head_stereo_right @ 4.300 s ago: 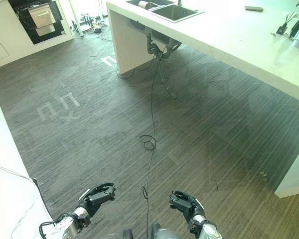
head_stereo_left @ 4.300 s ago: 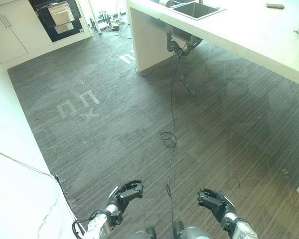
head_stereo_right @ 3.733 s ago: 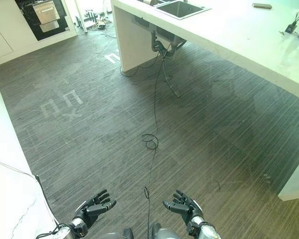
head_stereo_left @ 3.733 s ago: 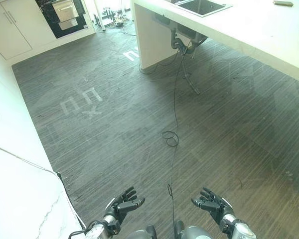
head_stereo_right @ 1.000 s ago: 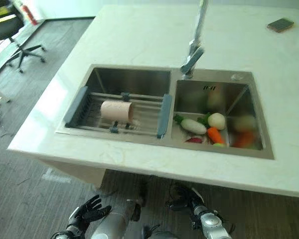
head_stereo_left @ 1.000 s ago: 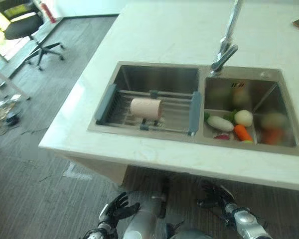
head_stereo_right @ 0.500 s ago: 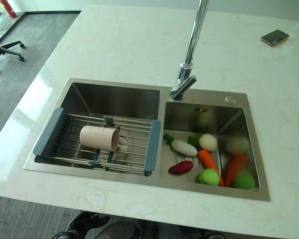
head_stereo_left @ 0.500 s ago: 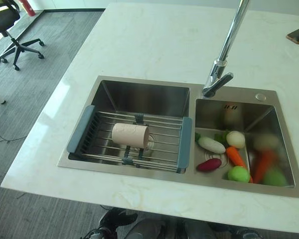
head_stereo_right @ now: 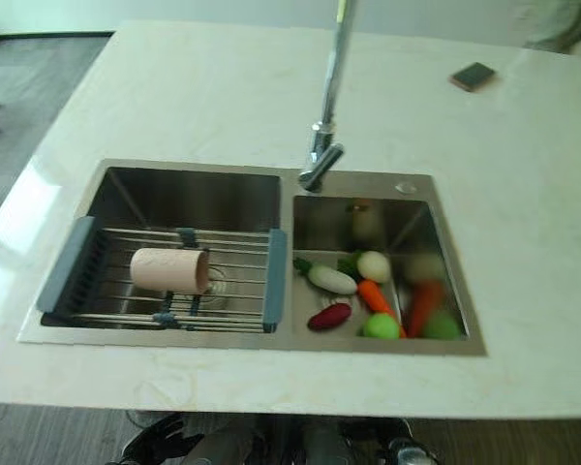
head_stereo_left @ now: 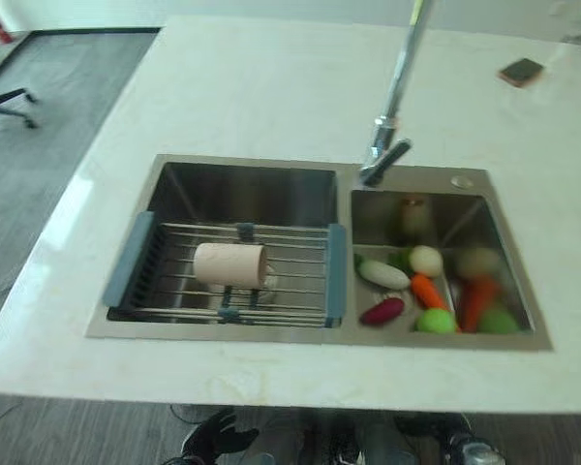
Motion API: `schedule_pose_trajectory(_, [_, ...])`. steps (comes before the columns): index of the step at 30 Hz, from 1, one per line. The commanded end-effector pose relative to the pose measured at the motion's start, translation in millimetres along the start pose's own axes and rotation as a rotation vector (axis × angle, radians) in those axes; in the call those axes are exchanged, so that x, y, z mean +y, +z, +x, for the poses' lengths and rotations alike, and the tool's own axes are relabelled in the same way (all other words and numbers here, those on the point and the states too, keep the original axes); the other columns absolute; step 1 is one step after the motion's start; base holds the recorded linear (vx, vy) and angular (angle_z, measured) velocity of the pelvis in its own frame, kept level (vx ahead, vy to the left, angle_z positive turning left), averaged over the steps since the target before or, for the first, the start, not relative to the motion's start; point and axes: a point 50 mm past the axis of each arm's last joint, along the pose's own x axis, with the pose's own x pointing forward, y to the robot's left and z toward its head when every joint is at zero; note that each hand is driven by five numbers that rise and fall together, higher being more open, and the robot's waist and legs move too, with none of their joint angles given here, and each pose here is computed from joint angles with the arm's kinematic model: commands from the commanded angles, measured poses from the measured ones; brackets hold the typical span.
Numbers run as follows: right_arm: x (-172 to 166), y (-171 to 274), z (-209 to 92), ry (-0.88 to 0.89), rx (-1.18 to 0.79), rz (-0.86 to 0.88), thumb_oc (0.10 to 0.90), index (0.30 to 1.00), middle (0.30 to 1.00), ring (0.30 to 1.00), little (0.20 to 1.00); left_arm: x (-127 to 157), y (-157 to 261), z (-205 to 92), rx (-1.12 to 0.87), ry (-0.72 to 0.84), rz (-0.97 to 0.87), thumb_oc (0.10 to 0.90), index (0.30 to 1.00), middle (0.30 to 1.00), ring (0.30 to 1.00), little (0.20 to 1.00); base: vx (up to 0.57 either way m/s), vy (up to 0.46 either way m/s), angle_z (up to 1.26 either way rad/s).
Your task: Place the dishes in the dishwasher.
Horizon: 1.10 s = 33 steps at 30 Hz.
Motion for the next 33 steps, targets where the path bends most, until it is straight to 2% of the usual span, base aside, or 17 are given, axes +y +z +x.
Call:
schedule_pose_trajectory(1, [-9.0,2.4,-2.1,-0.013,-0.028,0.007,0.800,0.900,0.900,0.900,0.900,4.9,10.2,0.9,-0.053,0.029,0.000,0.800,0.900,0.900,0.900,0.900,-0.11,-0.155,0.18])
schedule_pose_trajectory(5, [-19.7,-1.3,-4.4,-0.082,-0.012,0.011,0.800,0.900,0.900,0.900,0.900,-9.1,9.0,2.5,-0.056,-0.021,0.038,0.800,0.900,0.900,0.900,0.900,-0.15,-0.028,0.42])
schedule_pose_trajectory(8, [-33.3,-7.8,-8.8,-0.142,0.015,0.016,0.800,0.900,0.900,0.900,0.900,-12.3,-2.9,-0.5,-0.015,-0.039,0.033,0.800,0.900,0.900,0.900,0.900,-0.05,0.271,0.27])
schedule_pose_trajectory(13, [-35.9,-13.7,-12.2,-0.146,0.014,0.058,0.800,0.900,0.900,0.900,0.900,-10.8,0.6,1.9,-0.005,-0.033,0.054,0.800,0.900,0.900,0.900,0.900,-0.01,0.200,-0.09])
schedule_pose_trajectory(20, [-27.0,-25.9,-14.8,-0.118,0.044,0.030,0.800,0.900,0.900,0.900,0.900,0.3,-12.7,-3.2,0.007,0.103,-0.148,0.800,0.900,0.900,0.900,0.900,0.05,0.049,-0.15])
schedule_pose_trajectory(22, [-37.0,-28.6,-17.6,-0.153,0.060,0.069,0.800,0.900,0.900,0.900,0.900,26.4,-6.7,-9.0,-0.086,0.306,-0.367,0.800,0.900,0.900,0.900,0.900,0.01,0.017,-0.07])
schedule_pose_trajectory(23, [-37.9,-28.7,-17.8,-0.156,0.061,0.072,0.800,0.900,0.900,0.900,0.900,29.4,-6.5,-9.9,-0.094,0.329,-0.390,0.800,0.900,0.900,0.900,0.900,0.00,0.000,0.00])
schedule_pose_trajectory(27, [-54.3,-33.6,-24.5,-0.199,0.067,0.096,0.800,0.900,0.900,0.900,0.900,80.3,-14.4,-32.2,-0.129,0.636,-0.554,0.800,0.900,0.900,0.900,0.900,0.03,0.015,0.01])
schedule_pose_trajectory(29, [-67.2,-33.7,-27.9,-0.232,0.087,0.102,0.800,0.900,0.900,0.900,0.900,126.7,-8.2,-58.5,-0.255,0.870,-0.668,0.800,0.900,0.900,0.900,0.900,0.07,0.052,0.07])
schedule_pose_trajectory(33, [-75.4,-39.7,-33.4,-0.252,0.108,0.098,0.800,0.900,0.900,0.900,0.900,192.5,36.9,-103.2,-0.483,1.113,-0.591,0.800,0.900,0.900,0.900,0.900,0.03,0.004,0.08])
